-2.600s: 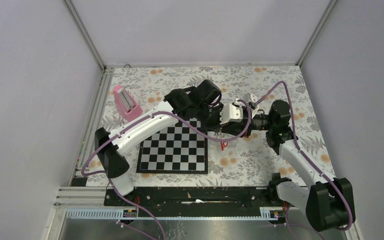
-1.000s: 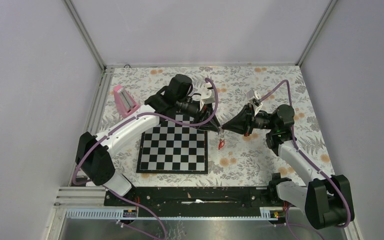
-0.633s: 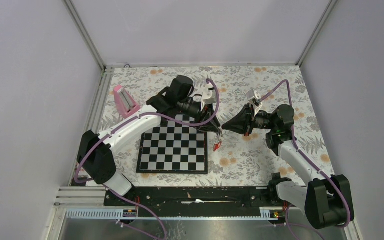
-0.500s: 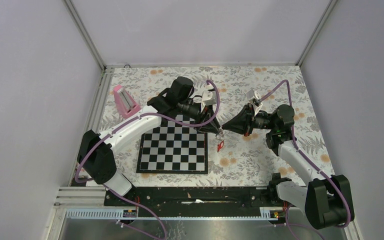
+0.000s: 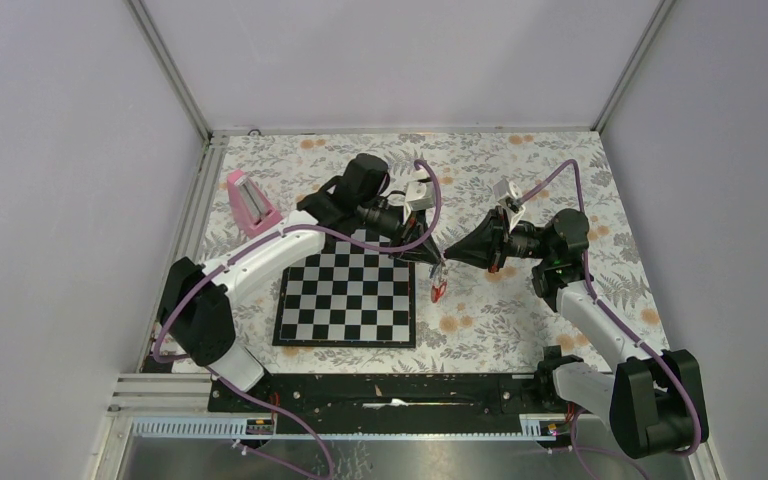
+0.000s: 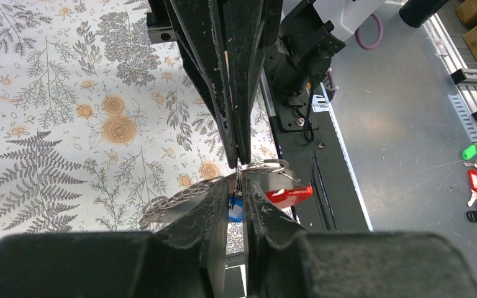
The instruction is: Put the keys on the keyring
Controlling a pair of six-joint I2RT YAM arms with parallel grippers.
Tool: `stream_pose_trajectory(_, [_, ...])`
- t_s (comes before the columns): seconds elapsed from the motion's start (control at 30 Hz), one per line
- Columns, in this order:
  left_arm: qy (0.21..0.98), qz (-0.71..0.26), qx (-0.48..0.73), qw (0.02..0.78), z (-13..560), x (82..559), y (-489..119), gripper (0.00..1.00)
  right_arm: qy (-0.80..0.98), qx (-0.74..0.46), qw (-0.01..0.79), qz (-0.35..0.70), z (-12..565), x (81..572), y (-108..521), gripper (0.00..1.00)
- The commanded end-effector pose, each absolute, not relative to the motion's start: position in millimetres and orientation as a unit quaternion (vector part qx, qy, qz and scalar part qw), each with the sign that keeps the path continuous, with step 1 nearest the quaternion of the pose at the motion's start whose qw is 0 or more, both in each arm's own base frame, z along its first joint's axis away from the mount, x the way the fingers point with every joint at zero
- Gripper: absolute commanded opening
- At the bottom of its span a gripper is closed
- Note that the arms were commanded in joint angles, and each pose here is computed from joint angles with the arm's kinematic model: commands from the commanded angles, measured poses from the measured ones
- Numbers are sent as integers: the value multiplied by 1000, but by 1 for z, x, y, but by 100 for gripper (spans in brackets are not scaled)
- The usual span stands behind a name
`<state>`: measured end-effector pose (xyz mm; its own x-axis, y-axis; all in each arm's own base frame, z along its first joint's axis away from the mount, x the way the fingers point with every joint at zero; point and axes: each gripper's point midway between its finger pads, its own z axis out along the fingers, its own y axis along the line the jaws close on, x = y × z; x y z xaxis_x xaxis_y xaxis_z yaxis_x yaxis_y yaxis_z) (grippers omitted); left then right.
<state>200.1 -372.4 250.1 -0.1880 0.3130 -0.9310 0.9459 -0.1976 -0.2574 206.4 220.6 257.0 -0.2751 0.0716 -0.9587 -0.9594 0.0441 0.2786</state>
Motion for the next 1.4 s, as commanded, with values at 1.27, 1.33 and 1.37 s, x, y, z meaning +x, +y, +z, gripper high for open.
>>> stream_pose_trajectory(1.27, [649,-182,704,223,245,200,-360,0,553,-432,464,540,242,205,217,56])
stream_pose_trajectory(1.33, [647,-188,704,225,247,199,-363,0,554,-433,461,542,240,204,219,55])
stream_pose_trajectory(1.37, [645,-192,704,225,248,198,-364,0,555,-433,459,543,238,204,219,55])
